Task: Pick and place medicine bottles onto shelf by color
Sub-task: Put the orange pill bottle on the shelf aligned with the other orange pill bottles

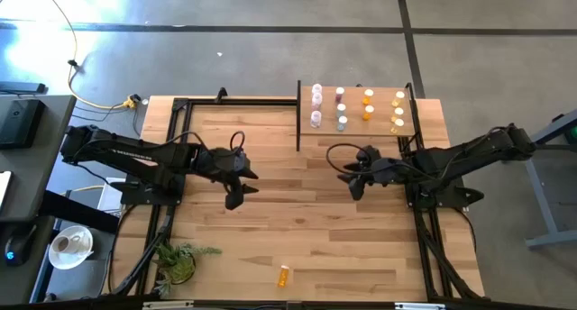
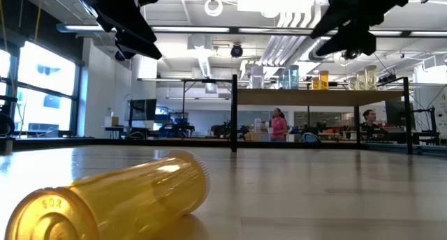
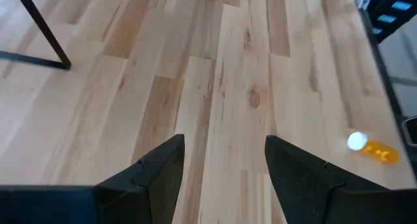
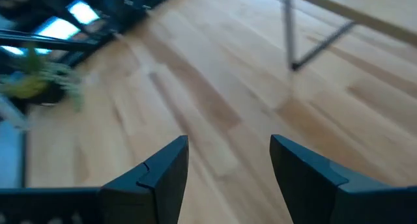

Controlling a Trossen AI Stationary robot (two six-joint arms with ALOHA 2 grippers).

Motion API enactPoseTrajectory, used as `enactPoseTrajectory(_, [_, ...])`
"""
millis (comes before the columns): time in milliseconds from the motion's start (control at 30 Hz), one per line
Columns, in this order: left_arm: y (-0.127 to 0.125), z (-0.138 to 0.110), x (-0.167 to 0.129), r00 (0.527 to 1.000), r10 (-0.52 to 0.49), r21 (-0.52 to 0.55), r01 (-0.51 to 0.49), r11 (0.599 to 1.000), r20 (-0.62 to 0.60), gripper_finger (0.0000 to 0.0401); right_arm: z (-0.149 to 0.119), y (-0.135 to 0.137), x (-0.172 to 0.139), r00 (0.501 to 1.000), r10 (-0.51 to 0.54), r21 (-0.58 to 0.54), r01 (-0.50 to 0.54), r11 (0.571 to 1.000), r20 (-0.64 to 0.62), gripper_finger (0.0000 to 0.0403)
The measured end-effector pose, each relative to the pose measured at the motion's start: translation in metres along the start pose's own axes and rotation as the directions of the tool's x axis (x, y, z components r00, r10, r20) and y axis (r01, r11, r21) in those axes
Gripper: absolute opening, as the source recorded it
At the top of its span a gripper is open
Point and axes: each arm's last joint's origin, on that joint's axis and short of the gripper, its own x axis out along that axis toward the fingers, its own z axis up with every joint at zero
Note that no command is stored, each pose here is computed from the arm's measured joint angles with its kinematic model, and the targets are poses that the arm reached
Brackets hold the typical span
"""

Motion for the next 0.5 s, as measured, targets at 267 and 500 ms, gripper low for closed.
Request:
enactPoseTrajectory(267, [-0.01, -0.006, -0.001, 0.991, 0.137, 0.113, -0.137, 0.984, 0.01, 0.0204, -0.01, 0.038, 0.011, 0.98, 0.192, 0.03, -0.194, 0.98, 0.058, 0.0206])
enactPoseTrajectory(500, [-0.002, 0.0, -0.003, 0.975, 0.22, 0.232, -0.224, 0.947, 0.041, 0.0204, -0.012, 0.079, 0.017, 0.954, 0.286, 0.033, -0.289, 0.957, 0.09, 0.0206])
